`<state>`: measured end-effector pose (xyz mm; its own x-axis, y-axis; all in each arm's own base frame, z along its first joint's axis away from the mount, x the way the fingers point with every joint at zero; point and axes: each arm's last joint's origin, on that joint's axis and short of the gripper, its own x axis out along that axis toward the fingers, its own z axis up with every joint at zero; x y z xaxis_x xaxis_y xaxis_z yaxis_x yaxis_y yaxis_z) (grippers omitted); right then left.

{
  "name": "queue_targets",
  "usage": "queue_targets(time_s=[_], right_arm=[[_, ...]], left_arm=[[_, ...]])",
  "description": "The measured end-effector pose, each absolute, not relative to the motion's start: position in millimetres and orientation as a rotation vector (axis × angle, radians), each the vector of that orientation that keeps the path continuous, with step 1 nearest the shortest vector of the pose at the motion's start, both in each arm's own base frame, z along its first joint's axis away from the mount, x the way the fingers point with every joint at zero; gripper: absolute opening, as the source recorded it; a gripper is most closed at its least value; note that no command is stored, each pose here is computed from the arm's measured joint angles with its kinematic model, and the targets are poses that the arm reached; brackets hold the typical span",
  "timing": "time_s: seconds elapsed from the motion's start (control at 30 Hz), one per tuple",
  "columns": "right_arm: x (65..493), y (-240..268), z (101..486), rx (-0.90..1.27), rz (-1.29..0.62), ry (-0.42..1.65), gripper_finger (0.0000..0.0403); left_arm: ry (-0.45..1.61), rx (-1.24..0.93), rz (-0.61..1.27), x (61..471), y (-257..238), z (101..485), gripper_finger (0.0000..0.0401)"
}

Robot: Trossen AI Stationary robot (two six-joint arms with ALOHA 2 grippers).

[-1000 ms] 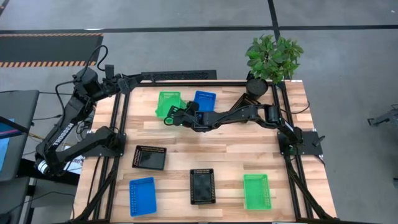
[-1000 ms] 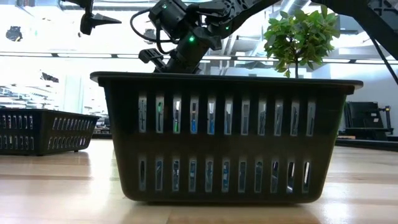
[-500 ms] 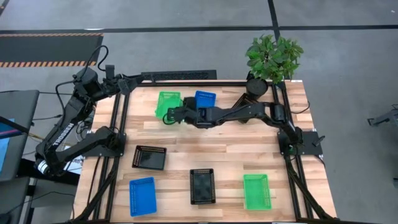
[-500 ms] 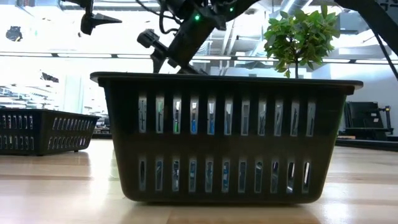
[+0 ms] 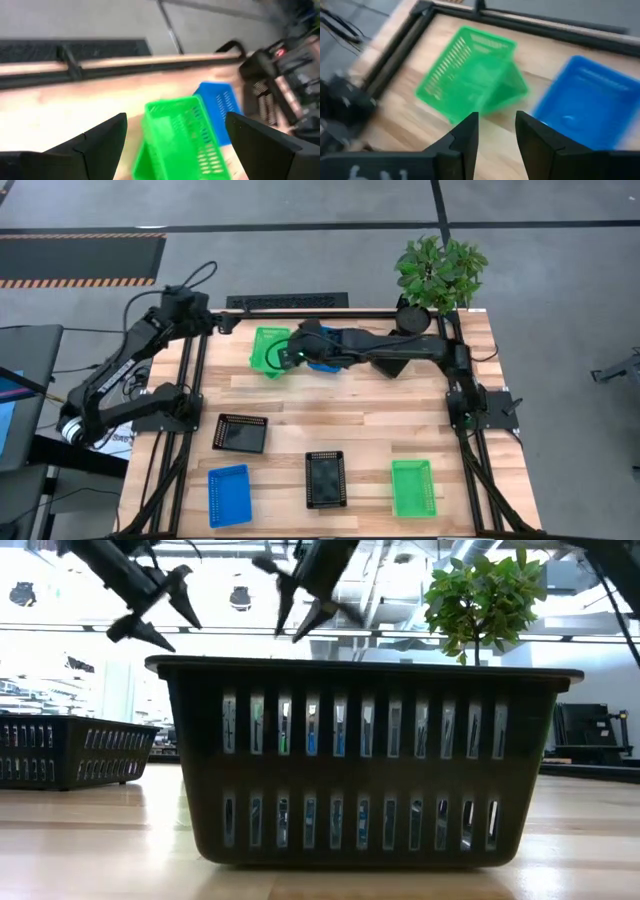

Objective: Stack baskets by color
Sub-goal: Stack the middle green bin on the top green bin

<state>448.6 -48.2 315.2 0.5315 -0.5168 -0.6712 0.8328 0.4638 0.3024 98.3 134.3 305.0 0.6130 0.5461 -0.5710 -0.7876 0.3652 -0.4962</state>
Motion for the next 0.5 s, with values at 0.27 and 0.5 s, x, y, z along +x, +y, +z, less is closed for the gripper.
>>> queue_targets(time_s=[0.27, 0.5], right_arm=[[394, 19, 367, 0.602, -0.92, 0.511, 0.0142], [371, 63, 372, 0.584, -0.987, 0.447, 0.013]], left_arm=[[0.522, -0.896, 0.87, 126, 164, 264, 0.0325], [0.612, -0.93, 0.839, 151, 182, 236, 0.0325]])
